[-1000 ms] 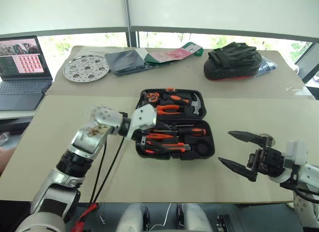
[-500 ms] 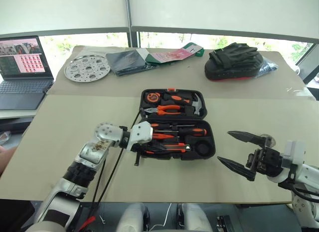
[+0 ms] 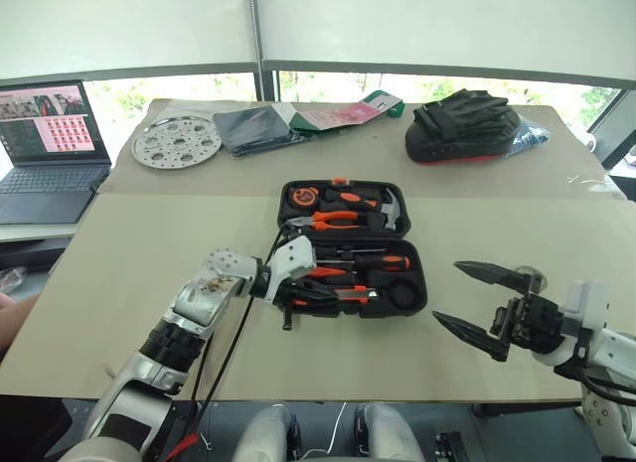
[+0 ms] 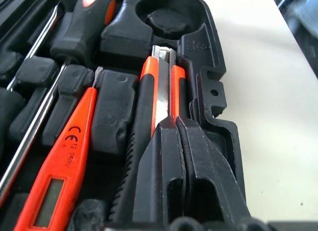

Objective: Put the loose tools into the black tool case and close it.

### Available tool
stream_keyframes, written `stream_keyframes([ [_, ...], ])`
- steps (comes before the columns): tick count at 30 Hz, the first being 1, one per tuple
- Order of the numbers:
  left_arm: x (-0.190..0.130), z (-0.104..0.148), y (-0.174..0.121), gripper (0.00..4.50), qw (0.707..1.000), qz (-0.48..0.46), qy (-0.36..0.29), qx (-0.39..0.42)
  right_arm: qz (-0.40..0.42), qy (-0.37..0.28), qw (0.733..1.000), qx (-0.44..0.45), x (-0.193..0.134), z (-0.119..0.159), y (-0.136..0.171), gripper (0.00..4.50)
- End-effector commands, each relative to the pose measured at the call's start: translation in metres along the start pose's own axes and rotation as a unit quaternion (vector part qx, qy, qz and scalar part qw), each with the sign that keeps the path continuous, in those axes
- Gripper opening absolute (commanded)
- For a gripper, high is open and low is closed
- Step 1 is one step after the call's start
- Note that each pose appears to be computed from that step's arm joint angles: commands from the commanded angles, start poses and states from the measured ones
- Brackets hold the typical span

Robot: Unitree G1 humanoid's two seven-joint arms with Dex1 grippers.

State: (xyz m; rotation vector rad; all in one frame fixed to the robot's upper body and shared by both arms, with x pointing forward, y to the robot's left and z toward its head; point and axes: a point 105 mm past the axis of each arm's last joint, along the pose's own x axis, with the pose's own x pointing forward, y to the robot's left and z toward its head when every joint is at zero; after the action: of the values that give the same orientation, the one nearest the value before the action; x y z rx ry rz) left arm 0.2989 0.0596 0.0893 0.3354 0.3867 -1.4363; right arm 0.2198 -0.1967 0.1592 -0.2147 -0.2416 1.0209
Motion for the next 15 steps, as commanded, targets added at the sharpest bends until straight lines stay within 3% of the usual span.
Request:
stream_keyframes([
  [1,-0.003,-0.045,-0.002,0.08,0.993,0.019,0.077,-0.089,0.0,-0.013,1.0,-0.007,0.001,0.01,0.001,4.5],
  [7,-0.006,-0.055,-0.004,0.08,0.988,0.028,0.085,-0.123,-0.003,-0.004,1.0,0.001,0.0,0.011,0.002,4.5],
  [10,-0.007,-0.025,0.002,0.08,0.998,0.045,-0.03,-0.042,-0.023,0.004,1.0,0.002,-0.006,0.013,-0.001,4.5],
  [11,-0.011,-0.013,0.003,0.59,0.996,0.055,-0.073,-0.015,-0.028,0.006,1.0,0.003,-0.008,0.013,-0.002,4.5],
  [12,-0.016,-0.003,0.002,0.8,0.992,0.056,-0.111,0.009,-0.031,0.009,0.999,0.004,-0.01,0.013,-0.002,4.5],
  [15,-0.029,0.008,-0.006,1.86,0.985,0.043,-0.153,0.068,-0.034,0.011,0.999,0.006,-0.012,0.014,0.0,4.5],
])
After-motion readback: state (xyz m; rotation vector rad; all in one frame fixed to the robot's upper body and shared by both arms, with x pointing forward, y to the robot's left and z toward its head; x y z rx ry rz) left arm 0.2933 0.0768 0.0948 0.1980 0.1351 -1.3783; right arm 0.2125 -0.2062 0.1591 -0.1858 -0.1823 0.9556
